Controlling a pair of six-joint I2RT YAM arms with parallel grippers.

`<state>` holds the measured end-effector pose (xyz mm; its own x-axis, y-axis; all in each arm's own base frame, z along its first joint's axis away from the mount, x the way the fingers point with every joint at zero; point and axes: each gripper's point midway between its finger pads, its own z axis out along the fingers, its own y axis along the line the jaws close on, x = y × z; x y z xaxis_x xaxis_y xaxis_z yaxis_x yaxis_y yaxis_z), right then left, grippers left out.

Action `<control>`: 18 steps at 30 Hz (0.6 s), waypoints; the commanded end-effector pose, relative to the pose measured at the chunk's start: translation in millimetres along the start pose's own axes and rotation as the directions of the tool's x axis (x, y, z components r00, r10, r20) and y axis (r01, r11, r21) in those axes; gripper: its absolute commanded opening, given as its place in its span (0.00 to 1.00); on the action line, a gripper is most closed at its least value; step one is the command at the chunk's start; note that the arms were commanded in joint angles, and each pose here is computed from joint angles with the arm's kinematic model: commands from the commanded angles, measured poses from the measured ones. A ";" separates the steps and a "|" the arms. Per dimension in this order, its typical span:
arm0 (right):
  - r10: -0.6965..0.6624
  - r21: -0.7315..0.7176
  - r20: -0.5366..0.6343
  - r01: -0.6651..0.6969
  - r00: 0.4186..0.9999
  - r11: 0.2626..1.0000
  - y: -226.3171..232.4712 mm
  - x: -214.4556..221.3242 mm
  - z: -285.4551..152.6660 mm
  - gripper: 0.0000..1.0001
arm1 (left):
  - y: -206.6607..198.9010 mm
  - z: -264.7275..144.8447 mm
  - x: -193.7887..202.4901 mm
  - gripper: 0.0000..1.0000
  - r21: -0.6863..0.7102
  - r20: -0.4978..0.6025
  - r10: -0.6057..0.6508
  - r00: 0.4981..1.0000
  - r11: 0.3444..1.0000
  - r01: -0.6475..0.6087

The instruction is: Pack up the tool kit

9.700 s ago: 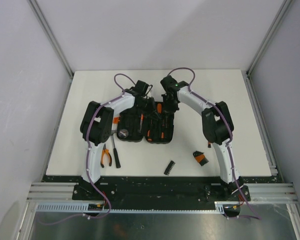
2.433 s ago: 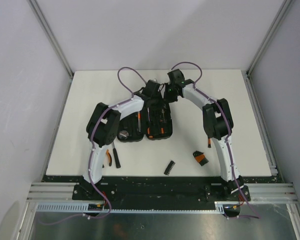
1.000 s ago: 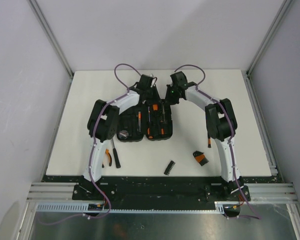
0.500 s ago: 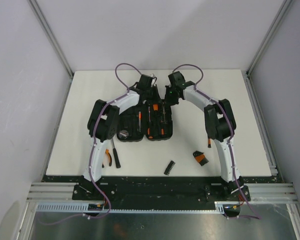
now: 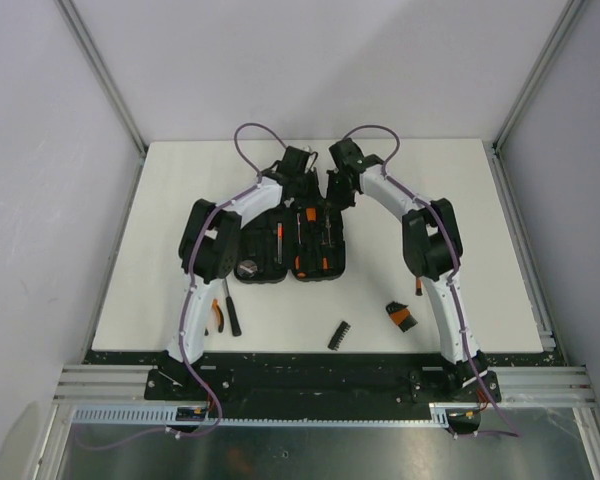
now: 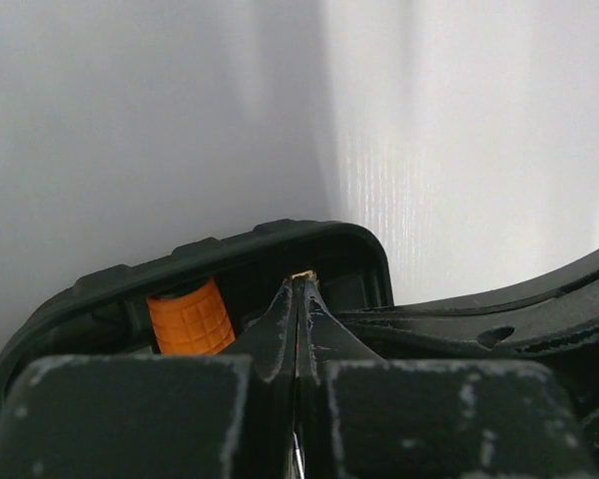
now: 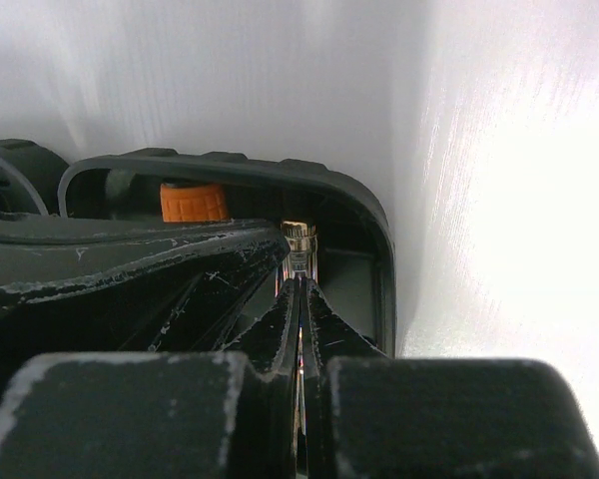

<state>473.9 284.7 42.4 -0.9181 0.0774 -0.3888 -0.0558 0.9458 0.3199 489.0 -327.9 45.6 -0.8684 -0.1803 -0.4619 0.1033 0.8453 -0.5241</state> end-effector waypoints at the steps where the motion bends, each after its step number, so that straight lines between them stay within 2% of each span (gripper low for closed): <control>1: 0.033 0.185 -0.377 0.041 0.926 0.982 -42.0 131.0 57.1 0.00 | 13.4 24.5 78.7 0.00 -0.096 -0.208 0.023 0.978 0.994 -0.043; 8: 0.087 0.202 -0.425 0.000 0.901 0.979 -37.4 147.9 64.3 0.00 | 15.2 24.2 86.6 0.00 -0.157 -0.254 0.020 0.967 0.986 -0.061; 18: 0.123 0.216 -0.487 -0.018 0.865 0.976 -31.5 162.5 64.4 0.00 | 18.3 18.1 125.2 0.00 -0.204 -0.400 -0.013 0.917 0.976 -0.075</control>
<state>470.5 285.1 31.6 -0.9443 0.1204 -0.3062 0.0215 0.9512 0.3078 485.8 -325.2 41.8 -0.9022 -0.1416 -0.4074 0.0531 0.9009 -0.4308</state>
